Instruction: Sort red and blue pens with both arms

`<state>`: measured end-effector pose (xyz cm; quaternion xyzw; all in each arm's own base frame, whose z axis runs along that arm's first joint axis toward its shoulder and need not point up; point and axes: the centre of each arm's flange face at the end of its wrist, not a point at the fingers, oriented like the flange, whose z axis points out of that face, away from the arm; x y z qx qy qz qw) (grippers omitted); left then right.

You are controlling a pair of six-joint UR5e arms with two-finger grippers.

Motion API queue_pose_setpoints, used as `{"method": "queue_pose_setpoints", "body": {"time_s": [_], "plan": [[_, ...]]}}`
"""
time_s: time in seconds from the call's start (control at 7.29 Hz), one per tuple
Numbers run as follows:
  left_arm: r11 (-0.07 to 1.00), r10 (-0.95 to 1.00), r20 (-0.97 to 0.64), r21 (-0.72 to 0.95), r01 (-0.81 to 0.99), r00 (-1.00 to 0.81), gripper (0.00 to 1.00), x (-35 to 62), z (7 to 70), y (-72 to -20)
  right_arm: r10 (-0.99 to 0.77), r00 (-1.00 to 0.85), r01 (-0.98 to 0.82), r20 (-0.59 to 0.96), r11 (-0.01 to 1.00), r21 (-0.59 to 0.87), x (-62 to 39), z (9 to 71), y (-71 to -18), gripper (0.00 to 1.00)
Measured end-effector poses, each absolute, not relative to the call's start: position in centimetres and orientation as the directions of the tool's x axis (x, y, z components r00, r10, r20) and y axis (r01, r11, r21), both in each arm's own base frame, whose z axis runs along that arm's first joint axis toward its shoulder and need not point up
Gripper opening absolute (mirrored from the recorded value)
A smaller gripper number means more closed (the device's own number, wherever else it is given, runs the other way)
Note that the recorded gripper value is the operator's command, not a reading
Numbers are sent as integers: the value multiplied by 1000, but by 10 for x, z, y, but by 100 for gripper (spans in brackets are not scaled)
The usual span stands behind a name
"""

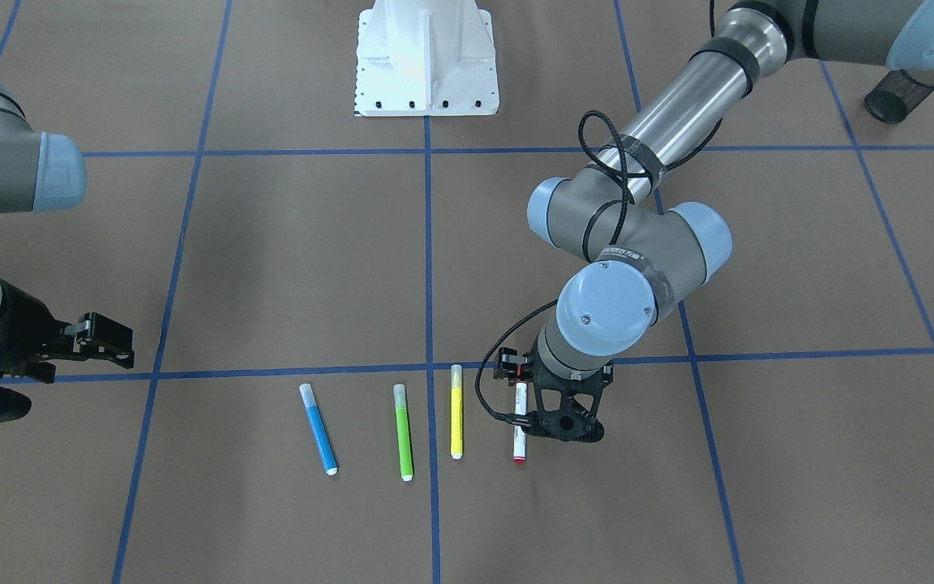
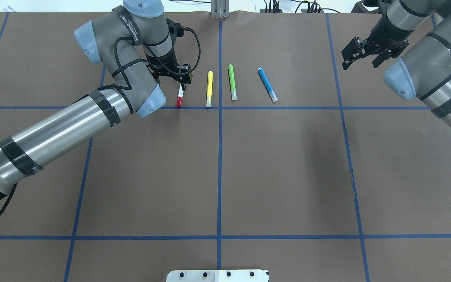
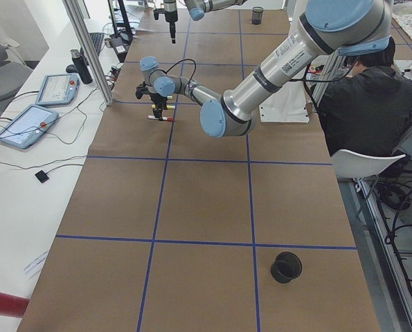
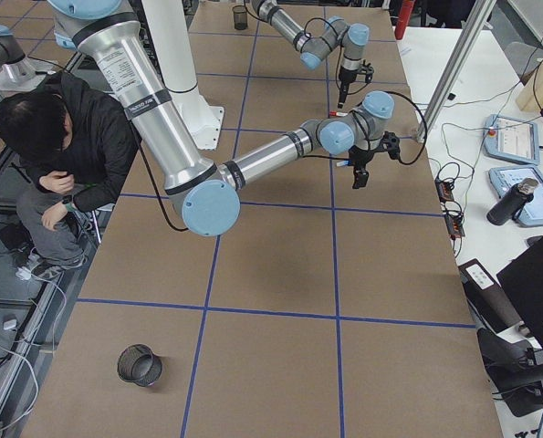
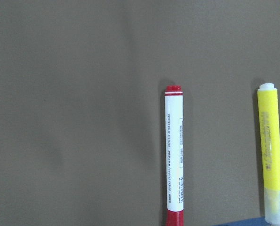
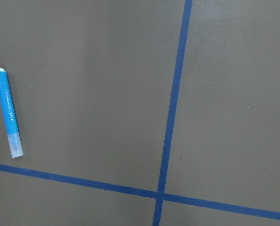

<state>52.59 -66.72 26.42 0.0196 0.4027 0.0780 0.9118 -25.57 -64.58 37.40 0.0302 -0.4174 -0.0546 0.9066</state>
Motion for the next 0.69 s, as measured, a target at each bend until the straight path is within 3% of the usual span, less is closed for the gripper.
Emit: {"method": "queue_pose_setpoints", "body": {"time_s": [0.69], "plan": [[987,159,-743,116,-109,650,68,548,270,-657,-111,646,67,755,994,88,-264,368,-652,100]]}}
